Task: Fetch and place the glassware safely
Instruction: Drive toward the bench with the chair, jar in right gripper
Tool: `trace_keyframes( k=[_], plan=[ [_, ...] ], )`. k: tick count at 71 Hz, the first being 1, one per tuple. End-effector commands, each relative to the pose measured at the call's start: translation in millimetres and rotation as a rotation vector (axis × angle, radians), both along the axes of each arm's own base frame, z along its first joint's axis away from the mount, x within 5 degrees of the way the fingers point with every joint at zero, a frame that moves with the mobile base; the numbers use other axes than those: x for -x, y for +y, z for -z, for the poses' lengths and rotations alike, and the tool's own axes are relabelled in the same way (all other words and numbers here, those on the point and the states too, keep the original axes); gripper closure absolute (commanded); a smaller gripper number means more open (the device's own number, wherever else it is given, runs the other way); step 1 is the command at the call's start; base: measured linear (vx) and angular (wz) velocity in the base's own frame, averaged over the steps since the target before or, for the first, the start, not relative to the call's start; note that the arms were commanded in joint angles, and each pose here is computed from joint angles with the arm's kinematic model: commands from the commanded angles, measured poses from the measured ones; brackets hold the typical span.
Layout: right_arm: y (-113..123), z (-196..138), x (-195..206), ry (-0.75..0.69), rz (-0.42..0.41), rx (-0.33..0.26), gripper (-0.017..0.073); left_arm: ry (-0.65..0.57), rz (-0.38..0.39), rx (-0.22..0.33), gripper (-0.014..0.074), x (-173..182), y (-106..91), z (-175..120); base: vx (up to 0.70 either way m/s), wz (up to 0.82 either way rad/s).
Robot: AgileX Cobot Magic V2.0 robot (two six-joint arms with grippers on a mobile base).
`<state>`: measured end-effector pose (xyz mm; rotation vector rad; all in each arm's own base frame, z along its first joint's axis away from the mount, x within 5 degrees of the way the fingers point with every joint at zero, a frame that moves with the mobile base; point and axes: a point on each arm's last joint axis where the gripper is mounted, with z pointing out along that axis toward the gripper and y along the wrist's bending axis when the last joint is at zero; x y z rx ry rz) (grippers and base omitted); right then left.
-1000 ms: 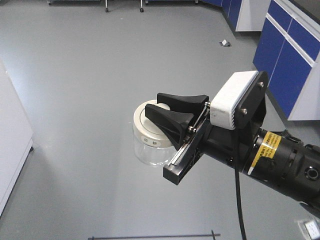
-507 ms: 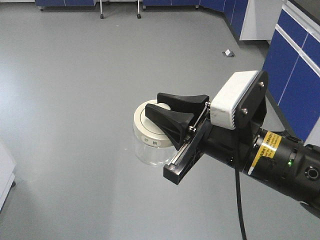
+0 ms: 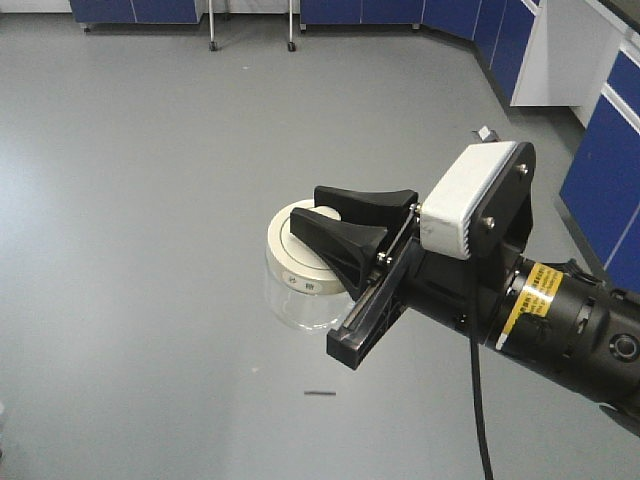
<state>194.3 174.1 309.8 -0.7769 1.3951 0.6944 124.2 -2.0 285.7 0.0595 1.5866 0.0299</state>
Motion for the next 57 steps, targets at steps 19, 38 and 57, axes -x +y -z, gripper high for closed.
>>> trace_keyframes(
  k=[19,38,57],
  plan=[
    [-0.7,-24.8,5.8,-0.082,-0.035,-0.111,0.0563,-0.097,0.009,0.019,0.0601,0.1,-1.0,-15.4,0.53,0.01],
    [-0.7,-24.8,5.8,-0.082,-0.035,-0.111,0.0563,-0.097,0.009,0.019,0.0601,0.1,-1.0,-15.4,0.53,-0.02],
    [-0.7,-24.8,5.8,-0.082,-0.035,-0.111,0.0563,-0.097,0.009,0.019,0.0601,0.1,-1.0,-15.4,0.53,-0.01]
  ],
)
